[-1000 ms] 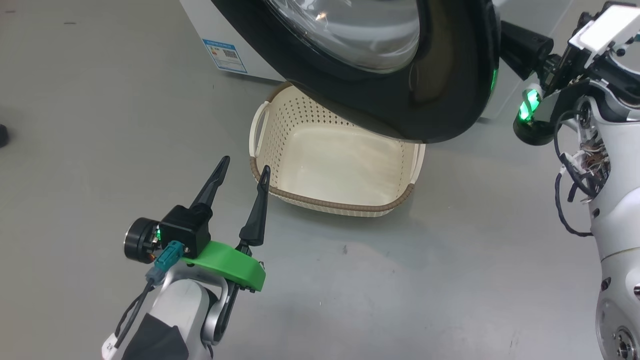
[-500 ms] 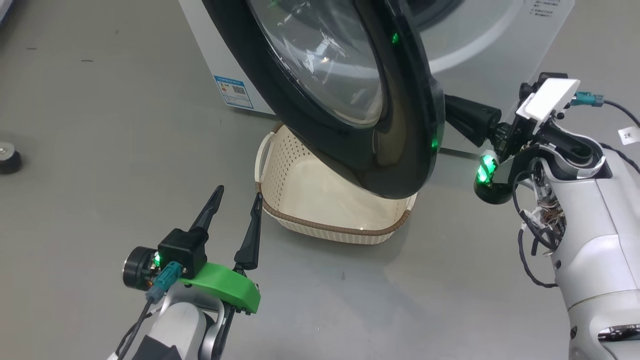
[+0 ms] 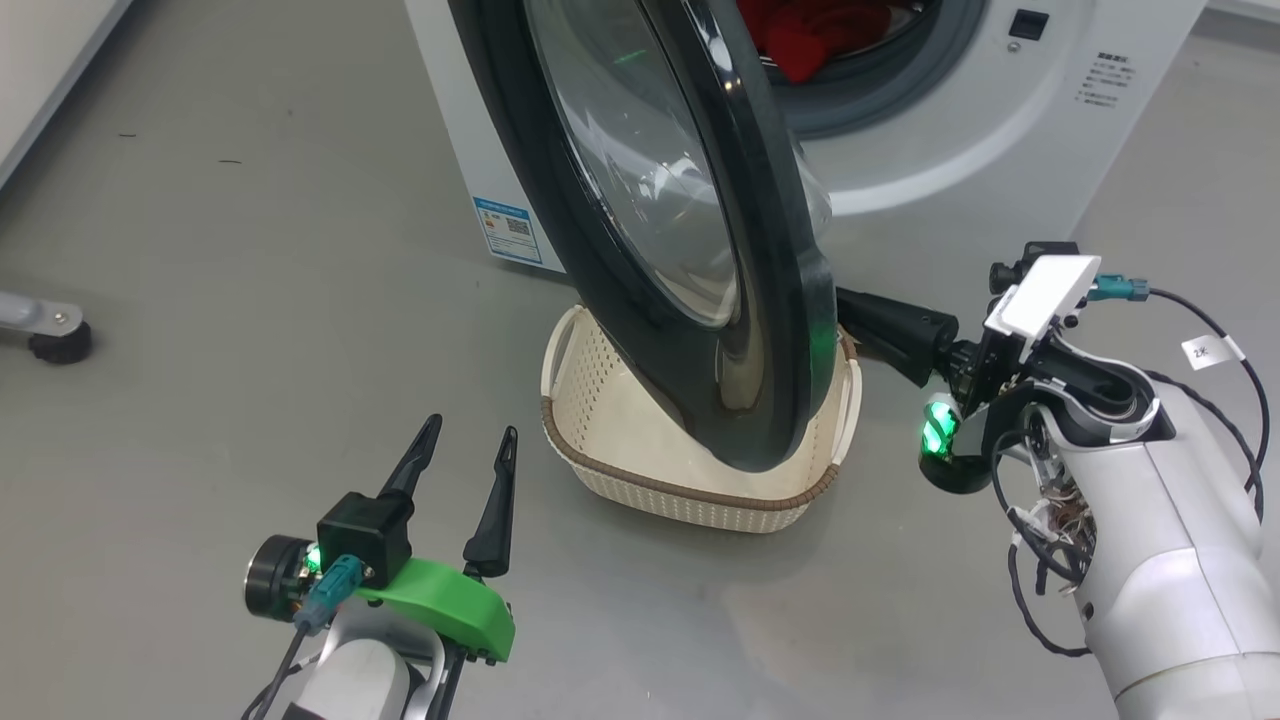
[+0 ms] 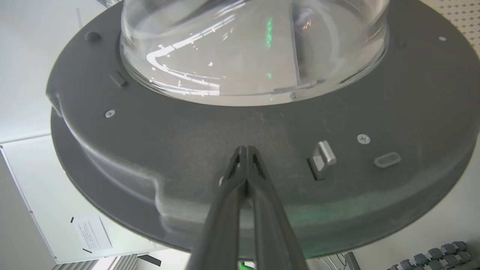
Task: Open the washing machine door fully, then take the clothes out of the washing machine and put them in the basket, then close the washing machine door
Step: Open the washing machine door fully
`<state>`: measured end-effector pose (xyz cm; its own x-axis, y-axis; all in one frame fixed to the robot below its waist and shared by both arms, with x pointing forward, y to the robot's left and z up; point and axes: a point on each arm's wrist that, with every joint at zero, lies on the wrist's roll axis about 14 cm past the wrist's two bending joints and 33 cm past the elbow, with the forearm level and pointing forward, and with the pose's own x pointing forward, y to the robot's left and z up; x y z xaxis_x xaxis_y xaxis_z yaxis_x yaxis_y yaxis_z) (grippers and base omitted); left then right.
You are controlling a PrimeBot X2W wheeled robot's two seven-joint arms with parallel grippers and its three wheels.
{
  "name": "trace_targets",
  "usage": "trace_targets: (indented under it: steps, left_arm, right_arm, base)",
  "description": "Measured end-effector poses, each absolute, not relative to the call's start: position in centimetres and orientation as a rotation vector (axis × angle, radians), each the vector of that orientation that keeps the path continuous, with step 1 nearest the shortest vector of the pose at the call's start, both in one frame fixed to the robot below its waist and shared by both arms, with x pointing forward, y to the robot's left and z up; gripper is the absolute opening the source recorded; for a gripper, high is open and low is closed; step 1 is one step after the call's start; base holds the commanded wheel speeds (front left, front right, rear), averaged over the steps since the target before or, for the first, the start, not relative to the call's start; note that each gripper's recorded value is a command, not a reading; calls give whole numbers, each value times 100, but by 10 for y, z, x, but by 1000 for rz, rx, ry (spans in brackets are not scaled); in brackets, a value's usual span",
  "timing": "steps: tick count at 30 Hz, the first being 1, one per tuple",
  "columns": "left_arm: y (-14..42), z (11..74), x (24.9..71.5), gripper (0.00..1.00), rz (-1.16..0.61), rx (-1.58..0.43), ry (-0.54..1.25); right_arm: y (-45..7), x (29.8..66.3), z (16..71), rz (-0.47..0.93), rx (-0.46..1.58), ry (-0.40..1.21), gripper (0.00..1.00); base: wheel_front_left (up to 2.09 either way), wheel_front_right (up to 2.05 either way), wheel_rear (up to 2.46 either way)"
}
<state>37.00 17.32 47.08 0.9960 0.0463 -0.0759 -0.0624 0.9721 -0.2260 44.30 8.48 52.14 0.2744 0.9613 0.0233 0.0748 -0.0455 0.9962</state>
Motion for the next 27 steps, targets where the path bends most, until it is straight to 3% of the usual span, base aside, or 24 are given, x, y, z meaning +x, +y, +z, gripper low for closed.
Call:
trace_targets:
  steps: [27]
  left_arm:
    - [219,477,324,100,224,-243,45]
  right_arm:
    - [173,347,536,1256,1310,1247,0]
  base:
    - [0,0,0]
